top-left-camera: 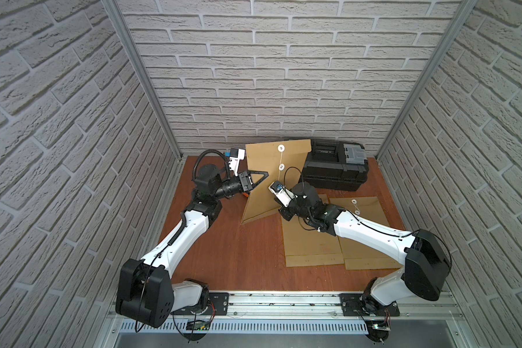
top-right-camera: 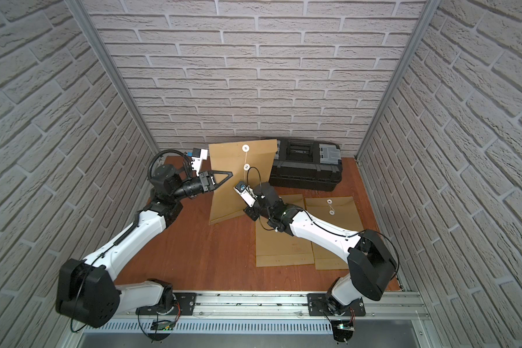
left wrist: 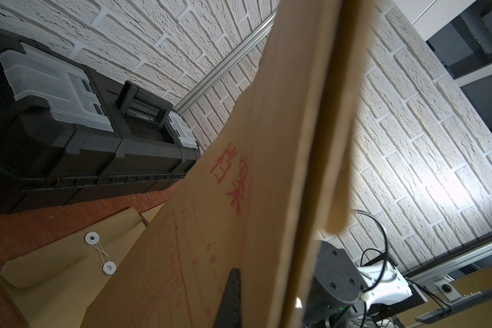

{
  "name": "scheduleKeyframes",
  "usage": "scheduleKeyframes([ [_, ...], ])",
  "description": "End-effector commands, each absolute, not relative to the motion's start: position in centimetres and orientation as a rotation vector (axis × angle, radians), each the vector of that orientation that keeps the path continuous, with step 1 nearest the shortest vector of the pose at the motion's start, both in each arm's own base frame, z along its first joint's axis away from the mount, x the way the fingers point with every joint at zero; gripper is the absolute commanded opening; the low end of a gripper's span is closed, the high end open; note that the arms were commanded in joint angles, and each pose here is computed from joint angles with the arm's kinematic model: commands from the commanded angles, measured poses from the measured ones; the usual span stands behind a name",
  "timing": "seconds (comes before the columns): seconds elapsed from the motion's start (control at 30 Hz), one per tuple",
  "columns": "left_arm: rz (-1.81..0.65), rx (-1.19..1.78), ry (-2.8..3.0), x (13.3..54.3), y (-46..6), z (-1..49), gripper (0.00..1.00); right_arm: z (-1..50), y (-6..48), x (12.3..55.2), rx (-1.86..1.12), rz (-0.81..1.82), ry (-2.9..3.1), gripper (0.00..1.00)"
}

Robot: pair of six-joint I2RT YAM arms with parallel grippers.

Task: Close the mouth of the file bag
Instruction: Close the file bag.

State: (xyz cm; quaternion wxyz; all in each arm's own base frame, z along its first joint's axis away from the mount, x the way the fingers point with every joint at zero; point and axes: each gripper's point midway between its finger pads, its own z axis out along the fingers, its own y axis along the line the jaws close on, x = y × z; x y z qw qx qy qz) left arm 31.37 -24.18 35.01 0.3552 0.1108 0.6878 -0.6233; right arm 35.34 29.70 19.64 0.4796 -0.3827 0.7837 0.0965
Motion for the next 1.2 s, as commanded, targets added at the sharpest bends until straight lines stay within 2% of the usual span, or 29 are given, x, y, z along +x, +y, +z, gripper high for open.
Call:
scheduleKeyframes([
  [0.0,-1.607,0.379,1.636,29.9,-23.7,39.4,0.0,19.9,28.2,36.1,-0.866,0.256,1.89,0.03],
  [0.43,-1.563,0.364,1.689,30.3,-22.2,37.9,0.0,22.9,22.4,38.4,-0.712,0.399,1.975,0.03],
  [0.77,-1.55,0.367,1.74,30.1,-22.1,36.3,0.0,28.8,17.3,41.1,-0.414,0.178,1.972,0.03],
  [1.17,-1.502,0.398,1.802,30.1,-22.8,34.7,0.0,36.6,19.4,38.7,-0.491,0.125,1.819,0.03],
])
